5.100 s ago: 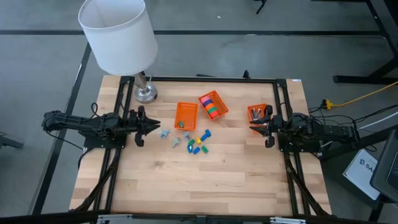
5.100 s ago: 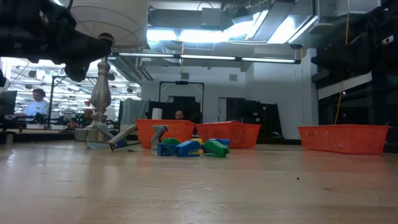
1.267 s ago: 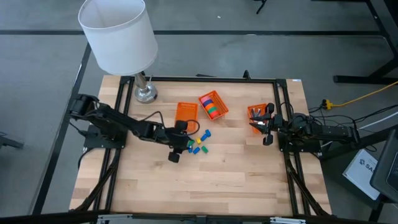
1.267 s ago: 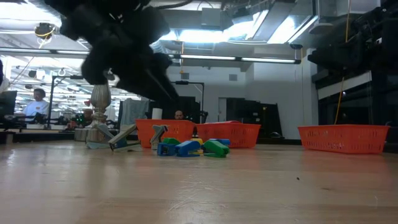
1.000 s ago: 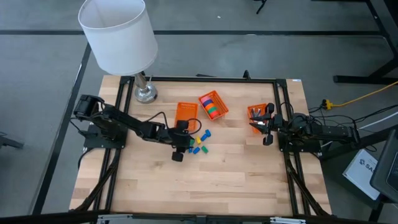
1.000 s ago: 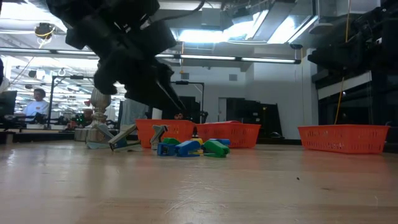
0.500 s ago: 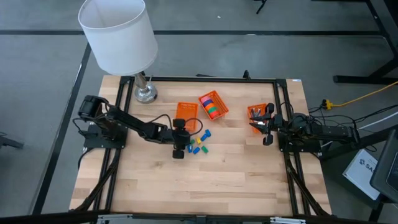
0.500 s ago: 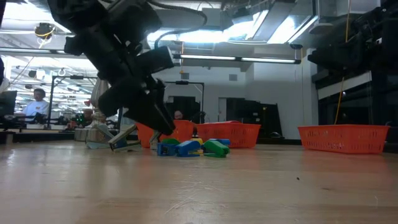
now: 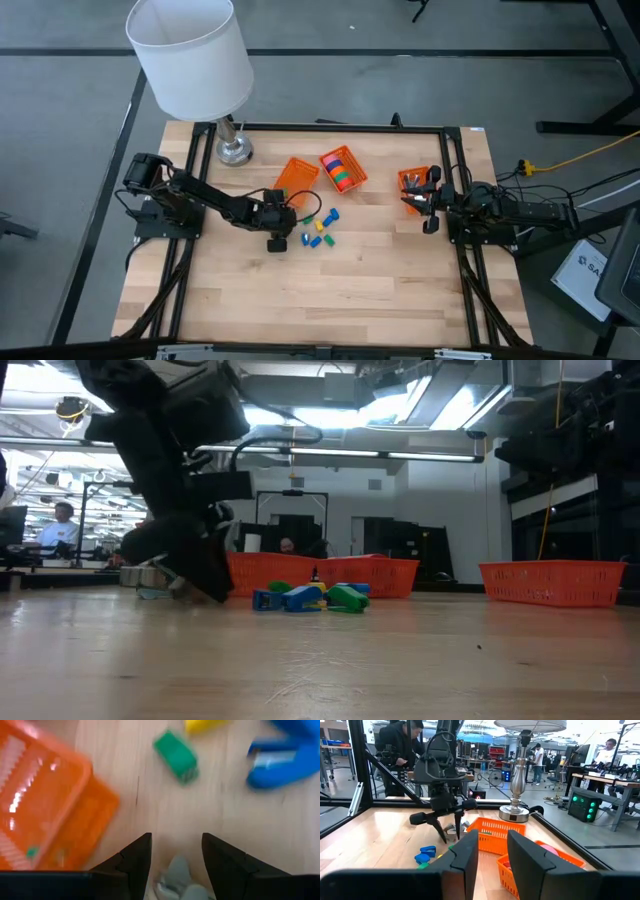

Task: Pick and place Stapler, Stapler remover, tape
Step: Put the green stapler into the left orange bin

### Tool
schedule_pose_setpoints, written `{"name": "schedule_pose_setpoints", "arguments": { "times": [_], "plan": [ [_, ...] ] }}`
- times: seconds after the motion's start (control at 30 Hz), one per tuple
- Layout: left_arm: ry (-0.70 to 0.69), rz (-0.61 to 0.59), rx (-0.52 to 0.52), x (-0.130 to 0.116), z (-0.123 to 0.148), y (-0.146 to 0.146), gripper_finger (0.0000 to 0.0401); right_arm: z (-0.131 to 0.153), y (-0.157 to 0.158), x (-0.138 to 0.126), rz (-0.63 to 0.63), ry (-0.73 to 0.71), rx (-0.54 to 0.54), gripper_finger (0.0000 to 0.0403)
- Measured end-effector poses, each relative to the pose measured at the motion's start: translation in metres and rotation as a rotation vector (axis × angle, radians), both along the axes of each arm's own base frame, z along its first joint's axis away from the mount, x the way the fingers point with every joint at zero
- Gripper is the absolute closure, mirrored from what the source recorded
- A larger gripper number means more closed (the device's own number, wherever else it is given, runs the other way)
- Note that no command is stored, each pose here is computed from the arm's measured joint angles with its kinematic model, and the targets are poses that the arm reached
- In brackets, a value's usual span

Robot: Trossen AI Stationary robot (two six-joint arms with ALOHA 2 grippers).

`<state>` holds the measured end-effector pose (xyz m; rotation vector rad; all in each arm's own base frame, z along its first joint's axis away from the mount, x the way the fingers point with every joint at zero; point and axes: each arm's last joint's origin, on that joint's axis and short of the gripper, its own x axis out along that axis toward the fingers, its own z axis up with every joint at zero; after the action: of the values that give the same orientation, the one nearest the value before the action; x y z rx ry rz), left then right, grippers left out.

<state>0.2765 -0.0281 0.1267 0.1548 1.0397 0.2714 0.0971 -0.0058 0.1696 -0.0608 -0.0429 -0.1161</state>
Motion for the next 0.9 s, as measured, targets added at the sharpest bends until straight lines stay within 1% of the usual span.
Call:
{"name": "schedule_pose_setpoints", "arguments": {
  "times": [0.17,0.33,0.5,0.7,0.8,0.9],
  "plan": [
    [0.024,0.035,-0.021,-0.003,-0.001,0.0,0.023,0.0,0.0,0.0,0.0,0.0,0.002,0.0295],
    [0.039,0.025,-0.039,-0.005,-0.001,-0.002,0.023,0.0,0.0,0.0,0.0,0.0,0.002,0.0295],
    [0.062,-0.002,-0.051,-0.012,0.006,-0.007,0.023,0.0,0.0,0.0,0.0,-0.001,0.002,0.0295],
    [-0.036,-0.024,-0.066,-0.015,0.028,-0.011,0.023,0.0,0.0,0.0,0.0,0.0,0.002,0.0295],
    [-0.076,-0.025,-0.073,-0.014,0.033,-0.011,0.023,0.0,0.0,0.0,0.0,0.0,0.001,0.0295],
    [-0.135,-0.014,-0.087,-0.007,0.032,-0.013,0.023,0.0,0.0,0.0,0.0,0.0,0.001,0.0295]
  ]
}}
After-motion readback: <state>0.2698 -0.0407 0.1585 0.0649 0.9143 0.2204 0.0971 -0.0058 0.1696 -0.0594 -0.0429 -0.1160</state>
